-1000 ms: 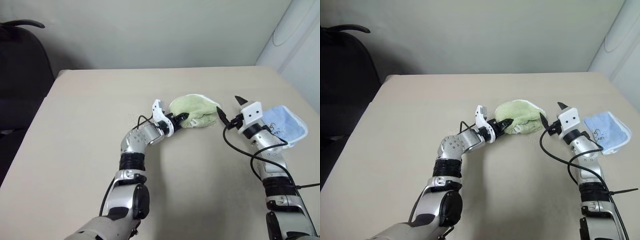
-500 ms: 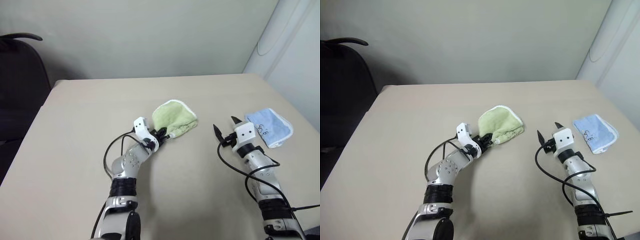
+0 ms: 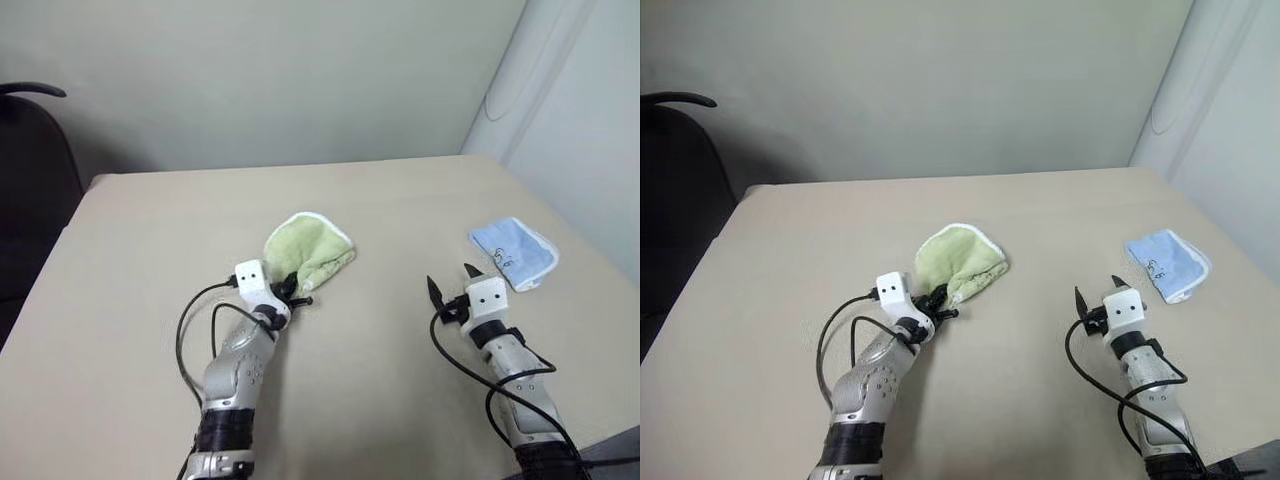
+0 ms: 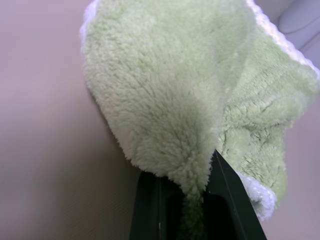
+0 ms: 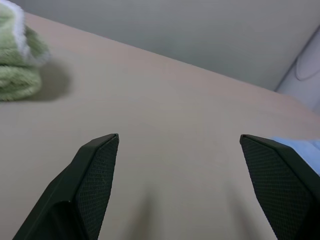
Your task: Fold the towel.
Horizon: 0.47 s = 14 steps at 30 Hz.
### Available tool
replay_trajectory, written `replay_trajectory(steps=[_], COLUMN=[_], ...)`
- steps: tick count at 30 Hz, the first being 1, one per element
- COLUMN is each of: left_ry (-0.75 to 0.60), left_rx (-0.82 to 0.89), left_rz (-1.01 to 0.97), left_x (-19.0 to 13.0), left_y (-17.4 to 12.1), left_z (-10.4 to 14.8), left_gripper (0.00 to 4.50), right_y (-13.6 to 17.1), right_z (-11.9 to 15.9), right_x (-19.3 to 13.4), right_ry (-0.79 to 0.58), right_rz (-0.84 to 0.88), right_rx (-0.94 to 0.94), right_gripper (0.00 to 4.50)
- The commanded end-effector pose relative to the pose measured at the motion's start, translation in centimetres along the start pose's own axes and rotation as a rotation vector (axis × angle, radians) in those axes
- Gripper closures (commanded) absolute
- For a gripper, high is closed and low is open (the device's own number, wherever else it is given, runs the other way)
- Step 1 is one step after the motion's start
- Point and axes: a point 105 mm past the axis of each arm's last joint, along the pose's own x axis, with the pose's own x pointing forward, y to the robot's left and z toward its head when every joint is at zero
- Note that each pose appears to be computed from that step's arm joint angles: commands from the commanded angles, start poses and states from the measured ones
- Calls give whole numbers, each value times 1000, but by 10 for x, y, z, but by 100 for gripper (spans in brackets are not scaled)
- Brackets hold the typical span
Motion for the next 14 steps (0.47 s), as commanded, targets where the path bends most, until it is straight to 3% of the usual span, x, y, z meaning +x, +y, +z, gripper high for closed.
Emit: replay_trajectory(steps=[1, 9, 14], left_ry=[-378, -145, -128], left_rx=[-348, -59, -7], left_rz=[148, 243, 141], left_x=[-6, 13, 16], left_y=[71, 43, 15], left_z=[161, 93, 74], left_gripper=[447, 447, 447], right_y=[-36, -26, -15], right_z=[92, 69, 66], right_x=[72, 73, 71], right_ry=[-250, -148, -142], right_rz=[118, 87, 98], right_rx=[-107, -15, 2], right_gripper=[40, 40, 40])
